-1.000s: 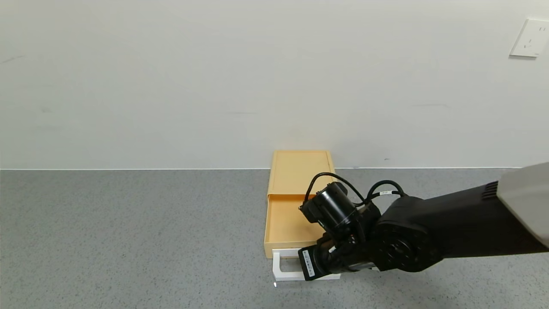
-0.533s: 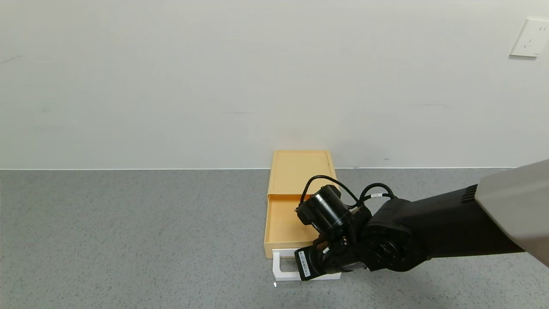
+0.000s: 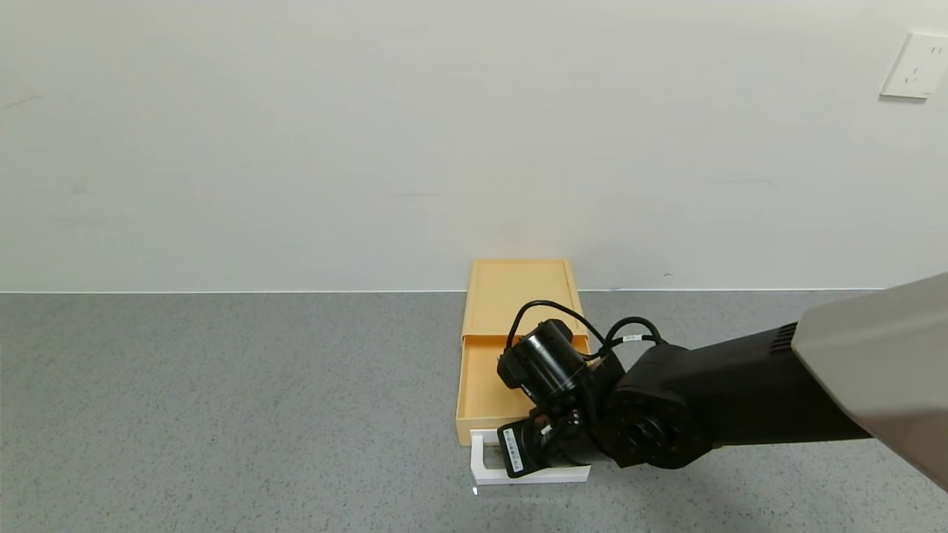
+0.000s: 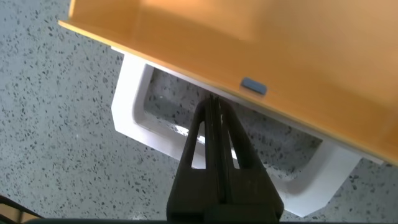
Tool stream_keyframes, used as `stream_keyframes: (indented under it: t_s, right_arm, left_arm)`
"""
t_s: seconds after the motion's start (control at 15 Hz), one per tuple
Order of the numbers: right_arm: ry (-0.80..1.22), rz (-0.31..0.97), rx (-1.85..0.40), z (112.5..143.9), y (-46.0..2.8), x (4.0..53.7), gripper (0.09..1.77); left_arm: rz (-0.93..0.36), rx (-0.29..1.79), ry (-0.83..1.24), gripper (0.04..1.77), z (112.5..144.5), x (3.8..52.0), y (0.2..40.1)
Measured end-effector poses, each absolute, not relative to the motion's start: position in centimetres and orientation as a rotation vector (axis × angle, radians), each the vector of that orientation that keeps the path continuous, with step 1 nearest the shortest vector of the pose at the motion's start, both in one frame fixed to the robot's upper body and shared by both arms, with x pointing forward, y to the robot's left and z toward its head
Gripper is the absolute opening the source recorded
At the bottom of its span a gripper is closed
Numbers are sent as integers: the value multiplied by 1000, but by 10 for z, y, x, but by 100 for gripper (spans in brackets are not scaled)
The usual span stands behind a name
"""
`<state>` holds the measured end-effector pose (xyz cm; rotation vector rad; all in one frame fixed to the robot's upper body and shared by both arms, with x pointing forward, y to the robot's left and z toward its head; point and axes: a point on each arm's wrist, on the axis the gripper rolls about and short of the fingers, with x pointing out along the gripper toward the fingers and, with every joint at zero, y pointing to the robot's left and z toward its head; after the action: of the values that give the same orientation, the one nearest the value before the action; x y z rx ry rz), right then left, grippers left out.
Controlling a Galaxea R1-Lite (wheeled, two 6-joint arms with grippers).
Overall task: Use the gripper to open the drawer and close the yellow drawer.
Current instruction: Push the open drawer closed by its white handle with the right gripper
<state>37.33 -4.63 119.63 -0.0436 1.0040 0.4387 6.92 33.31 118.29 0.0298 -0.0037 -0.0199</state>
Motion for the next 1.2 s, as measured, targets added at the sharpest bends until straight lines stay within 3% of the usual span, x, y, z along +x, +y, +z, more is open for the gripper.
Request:
stream_keyframes:
  t_s: [1.2]
  right_arm:
    - [874,357,-25,1198,-43,429,11]
  left_arm:
    - [-20,29,-4,172,1183,69,333]
